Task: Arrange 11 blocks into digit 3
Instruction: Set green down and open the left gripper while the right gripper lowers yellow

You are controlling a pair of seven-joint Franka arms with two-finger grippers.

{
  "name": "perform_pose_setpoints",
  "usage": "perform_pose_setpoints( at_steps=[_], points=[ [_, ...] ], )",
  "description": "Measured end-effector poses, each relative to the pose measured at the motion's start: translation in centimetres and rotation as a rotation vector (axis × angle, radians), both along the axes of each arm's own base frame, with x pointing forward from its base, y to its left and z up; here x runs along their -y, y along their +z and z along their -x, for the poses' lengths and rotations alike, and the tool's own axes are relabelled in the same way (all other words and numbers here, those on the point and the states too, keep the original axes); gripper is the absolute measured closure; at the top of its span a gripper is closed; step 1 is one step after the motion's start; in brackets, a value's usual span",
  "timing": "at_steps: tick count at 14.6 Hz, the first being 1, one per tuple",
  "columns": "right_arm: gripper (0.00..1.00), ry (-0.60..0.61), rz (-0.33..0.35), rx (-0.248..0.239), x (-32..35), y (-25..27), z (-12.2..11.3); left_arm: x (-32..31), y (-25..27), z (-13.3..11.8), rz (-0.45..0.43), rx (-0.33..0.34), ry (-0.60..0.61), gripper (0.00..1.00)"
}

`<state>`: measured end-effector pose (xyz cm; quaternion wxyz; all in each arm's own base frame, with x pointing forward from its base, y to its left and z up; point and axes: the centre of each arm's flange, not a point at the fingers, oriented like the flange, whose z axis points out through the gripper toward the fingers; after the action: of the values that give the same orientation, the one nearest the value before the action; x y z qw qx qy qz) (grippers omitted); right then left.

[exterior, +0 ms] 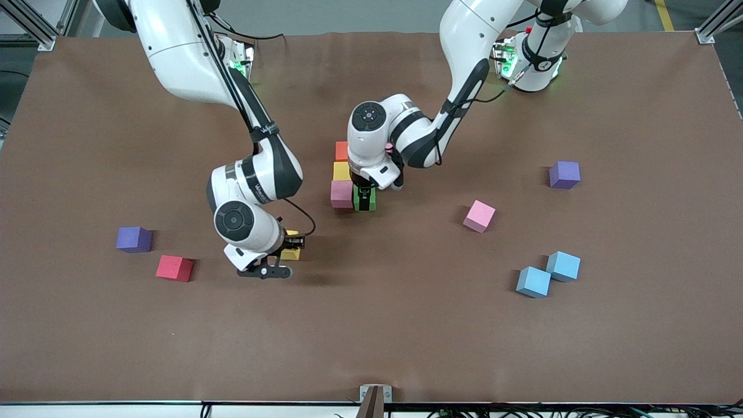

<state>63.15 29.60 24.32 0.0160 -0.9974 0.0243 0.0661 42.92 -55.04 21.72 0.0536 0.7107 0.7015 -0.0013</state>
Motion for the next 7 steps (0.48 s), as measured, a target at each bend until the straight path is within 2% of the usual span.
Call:
perform_pose_setpoints(
  at_steps=[2,5,7],
  points=[
    [0.40,0.004,-0.014,-0.011,-1.2,-0.5,0.5,0.2,2.0,0.1,-0.026,-0.001,-0.023,0.00],
    [0.40,-0.002,-0.008,-0.018,-2.9,-1.1,1.4,-0.9,8.0,-0.1,-0.077,-0.014,-0.080,0.00],
    [0.40,-0.013,-0.001,-0.021,-4.3,-1.5,2.0,-3.0,12.1,-1.2,-0.098,-0.011,-0.114,0.00]
  ],
)
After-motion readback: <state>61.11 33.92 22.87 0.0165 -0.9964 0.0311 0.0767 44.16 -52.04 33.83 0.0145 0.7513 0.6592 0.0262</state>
